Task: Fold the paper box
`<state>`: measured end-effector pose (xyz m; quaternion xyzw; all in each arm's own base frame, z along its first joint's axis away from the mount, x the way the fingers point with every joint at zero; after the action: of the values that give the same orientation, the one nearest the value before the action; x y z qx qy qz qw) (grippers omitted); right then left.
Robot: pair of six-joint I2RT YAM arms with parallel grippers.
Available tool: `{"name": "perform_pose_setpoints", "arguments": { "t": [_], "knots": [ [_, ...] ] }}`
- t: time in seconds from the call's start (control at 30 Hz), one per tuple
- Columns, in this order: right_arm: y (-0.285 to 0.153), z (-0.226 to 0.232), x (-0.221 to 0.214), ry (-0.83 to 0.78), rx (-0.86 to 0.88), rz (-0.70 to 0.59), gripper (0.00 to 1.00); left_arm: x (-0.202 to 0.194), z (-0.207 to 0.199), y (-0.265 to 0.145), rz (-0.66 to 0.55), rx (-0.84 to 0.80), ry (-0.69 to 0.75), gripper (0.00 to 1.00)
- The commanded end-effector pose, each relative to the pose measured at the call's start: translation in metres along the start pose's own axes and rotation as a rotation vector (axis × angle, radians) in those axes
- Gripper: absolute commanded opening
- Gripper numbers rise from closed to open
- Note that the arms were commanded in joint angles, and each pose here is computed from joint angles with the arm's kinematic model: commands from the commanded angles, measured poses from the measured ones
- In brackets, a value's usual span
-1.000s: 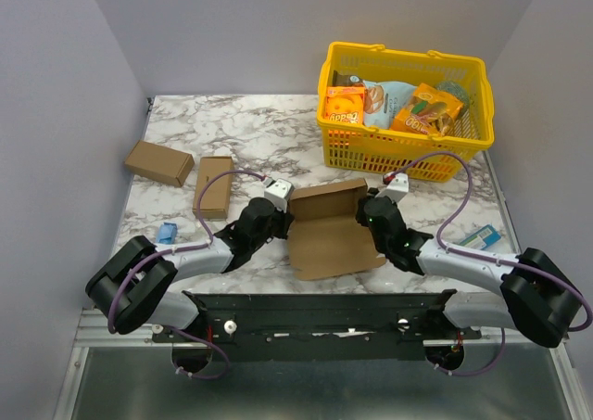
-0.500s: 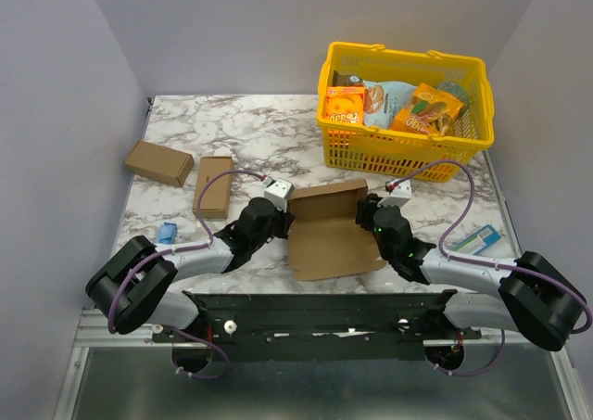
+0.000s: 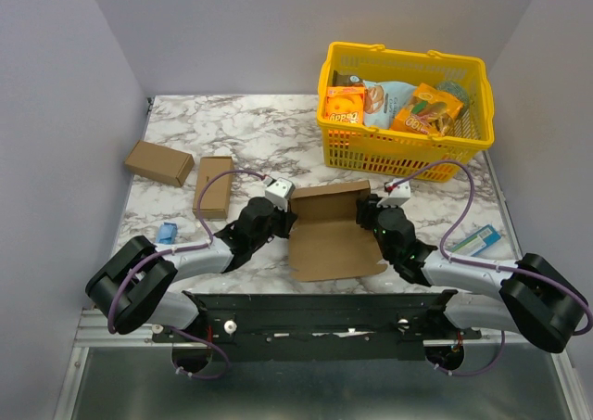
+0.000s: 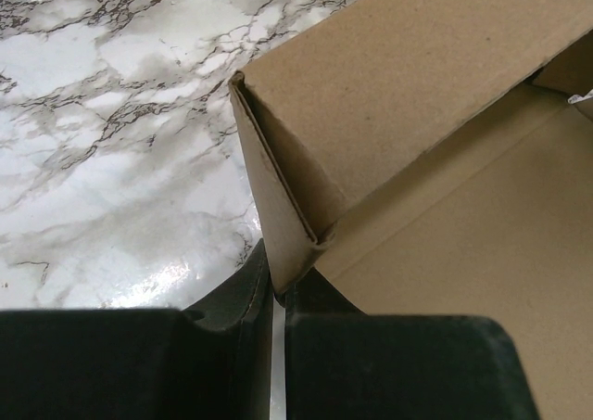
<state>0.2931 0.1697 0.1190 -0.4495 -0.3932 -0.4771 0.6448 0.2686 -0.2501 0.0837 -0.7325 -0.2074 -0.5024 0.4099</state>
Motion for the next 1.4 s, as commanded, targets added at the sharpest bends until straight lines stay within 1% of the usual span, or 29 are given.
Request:
{"name": "perform_pose_setpoints", "arguments": {
  "t": [0.0,0.03,0.1,0.13,0.3,0.33,0.4,0.6,0.77,0.9,1.03,1.13,1.2,1.27,1.37],
  "knots": [
    [0.003,-0.009,0.009,0.008,-0.058,-0.041,0.35,0.018,-0.013,-0.002,-0.054,-0.037,0.014,0.00],
    [0.003,-0.011,0.007,0.011,-0.073,-0.031,0.28,0.017,-0.013,-0.003,-0.051,-0.029,0.016,0.00],
    [0.005,-0.014,0.008,0.011,-0.101,-0.032,0.23,0.017,-0.010,-0.003,-0.052,-0.011,0.018,0.00],
    [0.005,-0.017,0.005,0.014,-0.122,-0.022,0.17,0.017,-0.009,-0.004,-0.055,0.007,0.022,0.00],
    [0.006,-0.033,0.005,0.022,-0.245,-0.022,0.08,0.019,-0.003,-0.006,-0.063,0.059,0.026,0.00],
    [0.005,-0.037,0.001,0.026,-0.273,-0.006,0.06,0.018,-0.001,-0.007,-0.061,0.071,0.024,0.00],
    [0.003,-0.044,0.002,0.026,-0.320,-0.010,0.05,0.018,0.004,-0.008,-0.058,0.104,0.022,0.00],
    [0.000,-0.056,0.001,-0.006,-0.383,-0.001,0.01,0.018,0.017,-0.011,-0.052,0.187,0.020,0.00],
    [-0.001,-0.059,-0.001,-0.033,-0.377,0.019,0.01,0.017,0.029,-0.014,-0.031,0.252,0.036,0.00],
    [-0.003,-0.059,0.003,-0.059,-0.378,0.023,0.01,0.016,0.033,-0.015,-0.024,0.271,0.033,0.00],
    [-0.010,-0.065,0.012,-0.126,-0.397,0.036,0.03,0.018,0.043,-0.020,-0.029,0.300,0.021,0.00],
    [-0.014,-0.063,0.014,-0.118,-0.372,0.045,0.03,0.020,0.052,-0.023,-0.037,0.313,0.004,0.00],
    [-0.015,-0.065,0.016,-0.109,-0.391,0.043,0.03,0.019,0.057,-0.026,-0.038,0.322,-0.008,0.00],
    [-0.017,-0.067,0.017,-0.097,-0.431,0.062,0.01,0.021,0.058,-0.028,-0.046,0.325,-0.014,0.00],
    [-0.022,-0.074,0.017,-0.107,-0.485,0.094,0.00,0.023,0.060,-0.030,-0.055,0.329,-0.023,0.00]
  ]
}}
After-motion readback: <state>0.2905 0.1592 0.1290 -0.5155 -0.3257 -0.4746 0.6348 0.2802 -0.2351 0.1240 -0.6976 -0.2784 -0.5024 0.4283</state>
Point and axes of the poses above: each gripper's point midway between its finger pads, its own y axis out along the fingers, its own z axis along the line the jaws close on, x = y × z, the point moved 1 cm from there along -y, back along the fingers, and after that the axes turned 4 degrees about y, right-handed, at the moved point
